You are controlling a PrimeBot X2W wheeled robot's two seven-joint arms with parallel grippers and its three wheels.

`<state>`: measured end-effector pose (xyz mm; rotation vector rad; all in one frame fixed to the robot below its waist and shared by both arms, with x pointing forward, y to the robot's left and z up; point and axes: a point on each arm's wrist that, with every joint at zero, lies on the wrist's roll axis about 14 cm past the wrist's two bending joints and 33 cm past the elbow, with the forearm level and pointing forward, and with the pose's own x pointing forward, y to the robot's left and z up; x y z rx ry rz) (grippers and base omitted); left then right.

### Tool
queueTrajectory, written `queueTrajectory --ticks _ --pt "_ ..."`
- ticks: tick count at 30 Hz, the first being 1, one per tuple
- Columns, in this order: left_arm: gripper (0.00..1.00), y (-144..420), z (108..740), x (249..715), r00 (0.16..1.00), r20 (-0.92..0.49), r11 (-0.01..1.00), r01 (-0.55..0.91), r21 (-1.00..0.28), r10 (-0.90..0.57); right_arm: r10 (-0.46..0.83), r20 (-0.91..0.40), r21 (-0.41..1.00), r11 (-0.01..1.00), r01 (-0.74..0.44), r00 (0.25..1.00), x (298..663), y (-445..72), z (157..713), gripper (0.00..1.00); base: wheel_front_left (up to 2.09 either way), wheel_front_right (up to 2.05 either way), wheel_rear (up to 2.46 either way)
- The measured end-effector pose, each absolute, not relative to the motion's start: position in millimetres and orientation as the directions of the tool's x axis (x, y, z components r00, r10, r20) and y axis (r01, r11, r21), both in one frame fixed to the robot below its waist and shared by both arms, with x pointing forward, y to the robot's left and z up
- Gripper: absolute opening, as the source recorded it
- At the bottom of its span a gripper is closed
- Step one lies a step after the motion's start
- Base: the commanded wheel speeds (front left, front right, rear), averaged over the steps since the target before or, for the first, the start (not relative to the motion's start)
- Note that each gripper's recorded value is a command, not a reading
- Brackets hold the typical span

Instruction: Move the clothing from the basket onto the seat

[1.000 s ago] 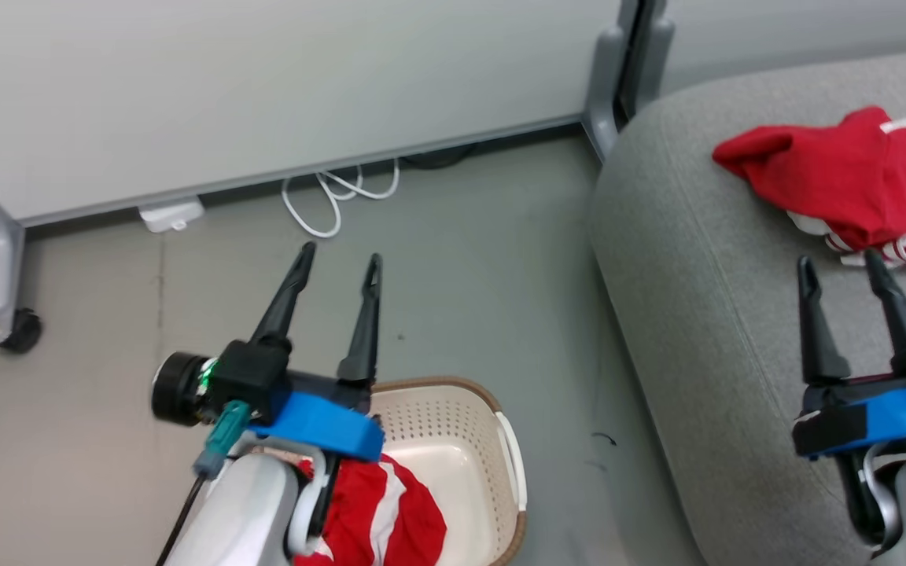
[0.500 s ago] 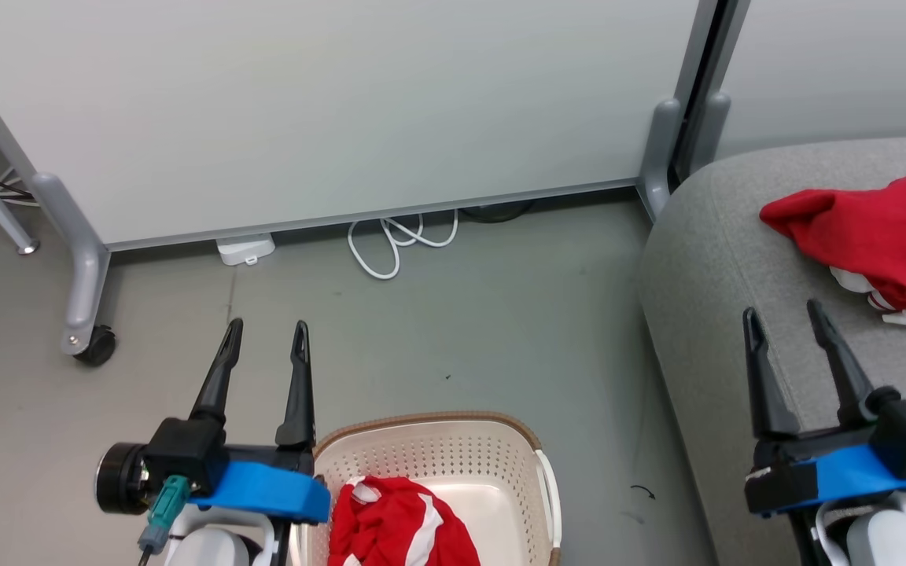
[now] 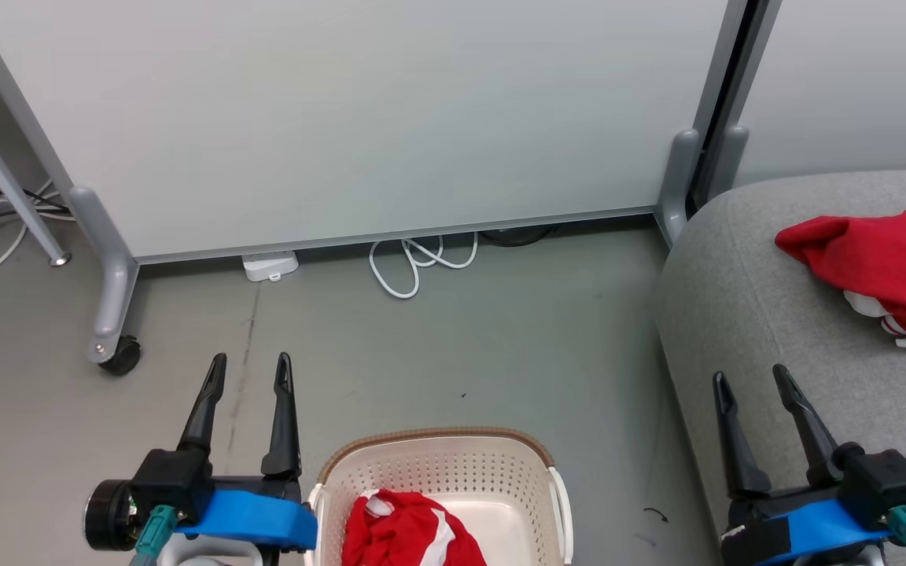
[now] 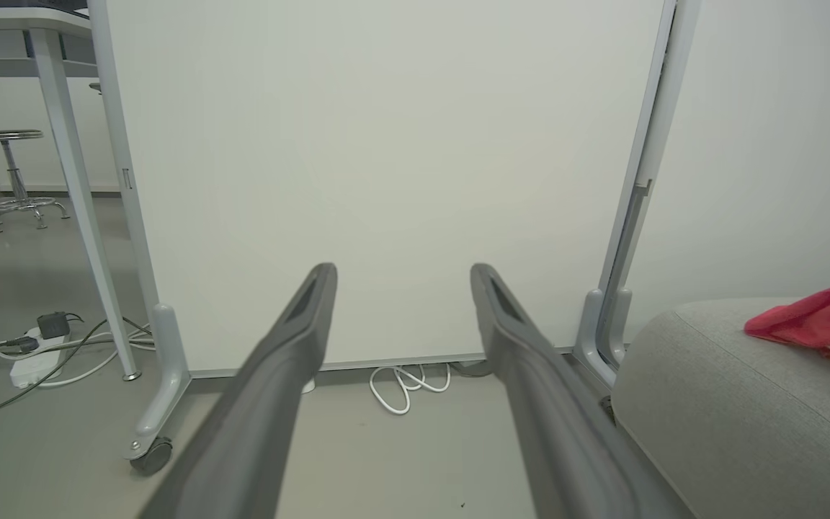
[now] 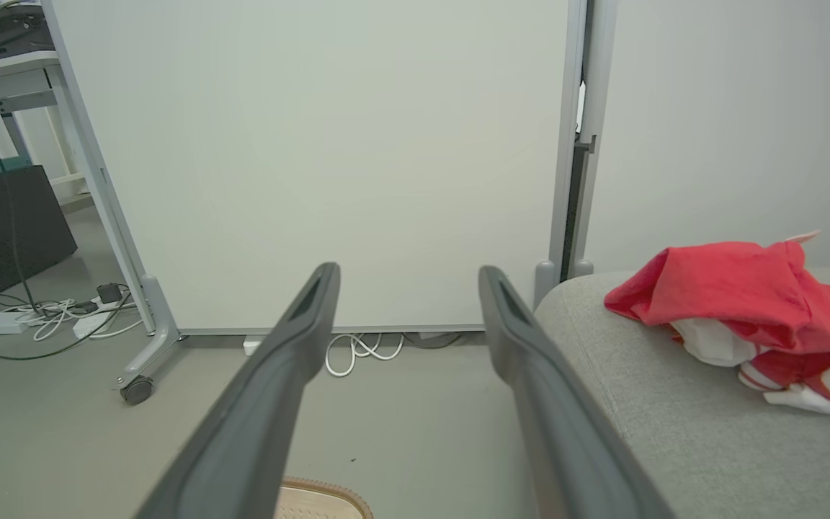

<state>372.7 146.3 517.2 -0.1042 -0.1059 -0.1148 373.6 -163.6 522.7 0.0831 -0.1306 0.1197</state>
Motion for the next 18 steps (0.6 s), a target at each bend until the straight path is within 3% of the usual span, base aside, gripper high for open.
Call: queueTrajectory --ticks 18 --pt "1.0 157.8 512.4 367.2 0.992 0.098 0.992 0.086 -0.097 -0.076 0.133 0.129 0.082 0.986 -0.144 0.983 373.4 -154.6 520.8 1.0 0.0 0.0 0.0"
